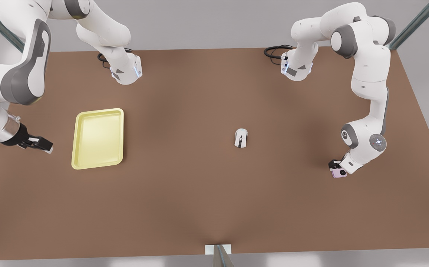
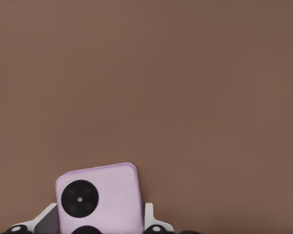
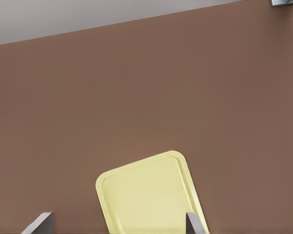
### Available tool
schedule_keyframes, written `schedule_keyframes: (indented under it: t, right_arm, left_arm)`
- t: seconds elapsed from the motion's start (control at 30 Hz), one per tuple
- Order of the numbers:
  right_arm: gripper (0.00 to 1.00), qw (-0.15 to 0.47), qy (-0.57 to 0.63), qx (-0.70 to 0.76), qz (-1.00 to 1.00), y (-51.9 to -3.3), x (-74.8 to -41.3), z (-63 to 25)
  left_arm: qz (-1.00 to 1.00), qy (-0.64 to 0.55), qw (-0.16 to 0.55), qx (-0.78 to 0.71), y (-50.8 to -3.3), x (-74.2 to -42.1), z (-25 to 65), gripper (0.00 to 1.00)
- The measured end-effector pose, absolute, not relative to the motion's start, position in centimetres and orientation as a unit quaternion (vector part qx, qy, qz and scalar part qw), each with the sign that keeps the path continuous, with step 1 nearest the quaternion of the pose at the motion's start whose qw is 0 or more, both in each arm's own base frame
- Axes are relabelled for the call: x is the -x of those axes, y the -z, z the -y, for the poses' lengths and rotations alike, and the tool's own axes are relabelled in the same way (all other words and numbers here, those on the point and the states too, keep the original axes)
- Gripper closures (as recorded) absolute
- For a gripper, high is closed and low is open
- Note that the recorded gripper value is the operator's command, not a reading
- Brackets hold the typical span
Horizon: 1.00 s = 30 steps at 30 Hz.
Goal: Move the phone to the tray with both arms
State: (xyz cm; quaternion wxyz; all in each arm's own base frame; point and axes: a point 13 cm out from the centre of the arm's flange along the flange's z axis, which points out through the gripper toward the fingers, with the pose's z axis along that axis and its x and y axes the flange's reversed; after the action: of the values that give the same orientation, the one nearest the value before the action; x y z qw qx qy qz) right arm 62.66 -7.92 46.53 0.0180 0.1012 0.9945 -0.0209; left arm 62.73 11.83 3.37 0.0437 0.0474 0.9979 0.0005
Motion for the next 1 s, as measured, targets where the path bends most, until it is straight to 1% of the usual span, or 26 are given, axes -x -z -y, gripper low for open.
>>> schedule_keyframes:
  t: [0.1,0.37,0.6,0.73,0.87,1.0]
  right_arm:
    - [0.00,0.017,0.022,-0.093,-0.995,-46.6,-62.7,7.9]
    - [0.00,0.013,0.028,-0.066,-0.997,-46.4,-62.9,6.7]
    - [0.00,0.011,0.031,-0.060,-0.998,-45.9,-63.1,7.2]
    - [0.00,0.015,0.033,-0.063,-0.997,-46.5,-62.9,8.0]
    - [0.00,0.022,0.037,-0.073,-0.996,-47.5,-62.8,9.5]
    - [0.00,0.023,0.037,-0.072,-0.996,-47.8,-62.7,9.6]
  left_arm:
    - [-0.998,-0.001,0.042,-0.055,-3.1,-62.6,-11.8,0.12]
    - [-0.997,-0.003,0.043,-0.068,-2.9,-62.6,-11.8,0.23]
    - [-0.996,-0.002,0.046,-0.077,-3.8,-63.1,-11.3,0.25]
    - [-0.995,0.000,0.046,-0.085,-4.3,-63.4,-10.5,0.26]
    - [-0.990,0.005,0.059,-0.129,-8.7,-65.9,-3.6,0.25]
    - [-0.980,0.016,0.051,-0.193,-12.6,-65.8,10.4,0.25]
